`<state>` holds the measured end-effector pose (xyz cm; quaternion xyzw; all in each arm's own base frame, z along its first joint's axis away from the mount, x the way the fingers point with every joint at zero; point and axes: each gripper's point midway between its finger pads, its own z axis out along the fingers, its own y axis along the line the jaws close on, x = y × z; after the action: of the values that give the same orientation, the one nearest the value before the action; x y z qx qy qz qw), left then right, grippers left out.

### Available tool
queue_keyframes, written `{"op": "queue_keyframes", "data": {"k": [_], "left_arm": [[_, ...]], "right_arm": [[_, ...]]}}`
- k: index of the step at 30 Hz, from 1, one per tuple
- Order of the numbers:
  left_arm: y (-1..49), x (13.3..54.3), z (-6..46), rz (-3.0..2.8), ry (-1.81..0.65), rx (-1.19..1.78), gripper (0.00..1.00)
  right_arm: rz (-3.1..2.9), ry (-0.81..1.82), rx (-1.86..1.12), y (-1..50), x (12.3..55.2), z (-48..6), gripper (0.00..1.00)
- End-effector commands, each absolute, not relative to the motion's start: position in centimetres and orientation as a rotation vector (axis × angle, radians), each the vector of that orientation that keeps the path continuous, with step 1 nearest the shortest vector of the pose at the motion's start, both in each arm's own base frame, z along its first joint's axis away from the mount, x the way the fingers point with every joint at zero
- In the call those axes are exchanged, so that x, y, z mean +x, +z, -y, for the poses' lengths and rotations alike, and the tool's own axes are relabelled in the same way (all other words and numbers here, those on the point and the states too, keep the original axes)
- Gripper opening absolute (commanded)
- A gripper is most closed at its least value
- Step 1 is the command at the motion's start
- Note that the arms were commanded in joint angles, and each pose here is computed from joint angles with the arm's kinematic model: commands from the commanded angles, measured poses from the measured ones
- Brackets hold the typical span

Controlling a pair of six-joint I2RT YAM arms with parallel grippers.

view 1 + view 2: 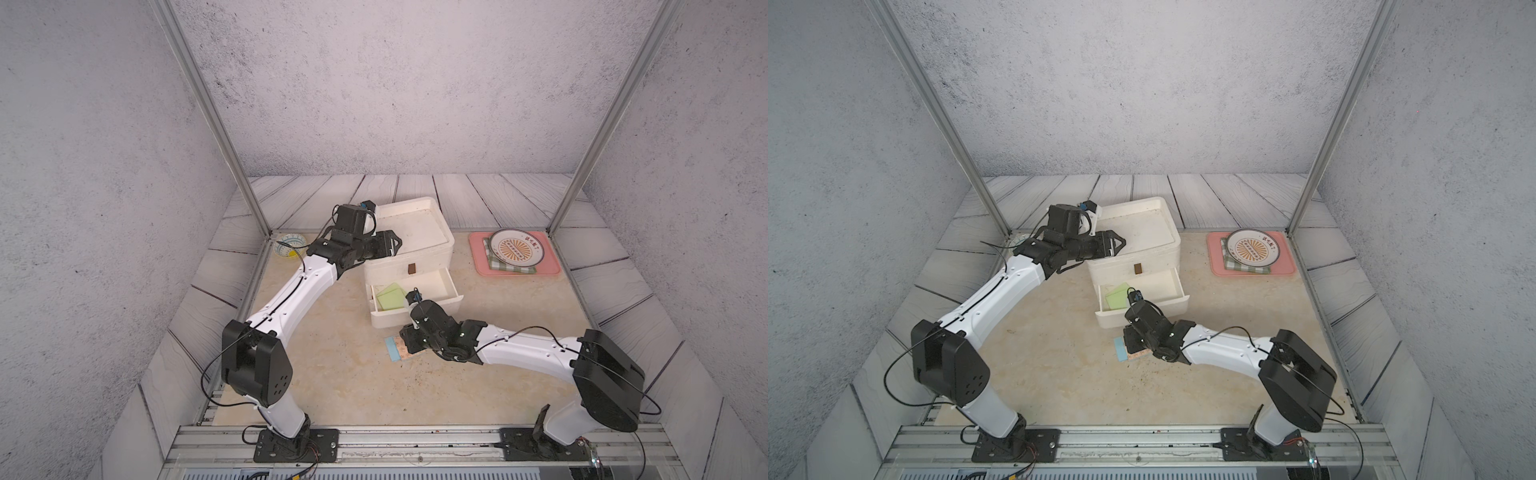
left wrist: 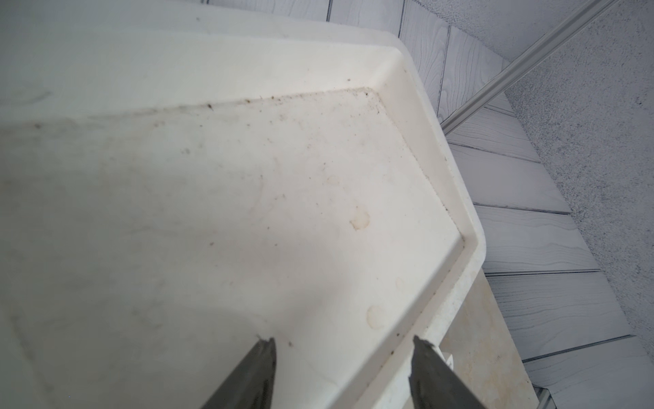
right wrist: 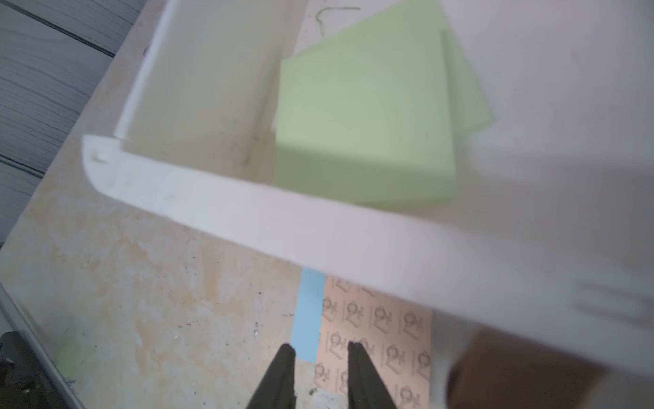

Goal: Please put the sticky notes in the drawer by color
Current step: Close the drawer in the storage box.

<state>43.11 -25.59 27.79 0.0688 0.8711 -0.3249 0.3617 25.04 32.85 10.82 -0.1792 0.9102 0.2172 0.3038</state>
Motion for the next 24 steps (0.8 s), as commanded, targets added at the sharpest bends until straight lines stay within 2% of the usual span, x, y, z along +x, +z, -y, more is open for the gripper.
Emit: {"op": "queue_keyframes", "data": {"k": [1, 17, 24], "left_arm": [[23.0, 42.4, 25.7, -2.417, -0.865, 0.146, 0.64], [21.4, 41.7, 25.6, -2.457, -0.849, 0.158, 0.65], [21.5, 41.8, 25.7, -2.452, -0.858, 0.156, 0.64]], "right_arm": [[-2.384, 0.508, -0.390, 11.6, 26.6, -29.8, 0.30], [-2.363, 0.423, -0.356, 13.5, 32.9, -27.4, 0.30], [-2.351, 0.484, -0.344, 14.6, 33.8, -28.3, 0.30]]}}
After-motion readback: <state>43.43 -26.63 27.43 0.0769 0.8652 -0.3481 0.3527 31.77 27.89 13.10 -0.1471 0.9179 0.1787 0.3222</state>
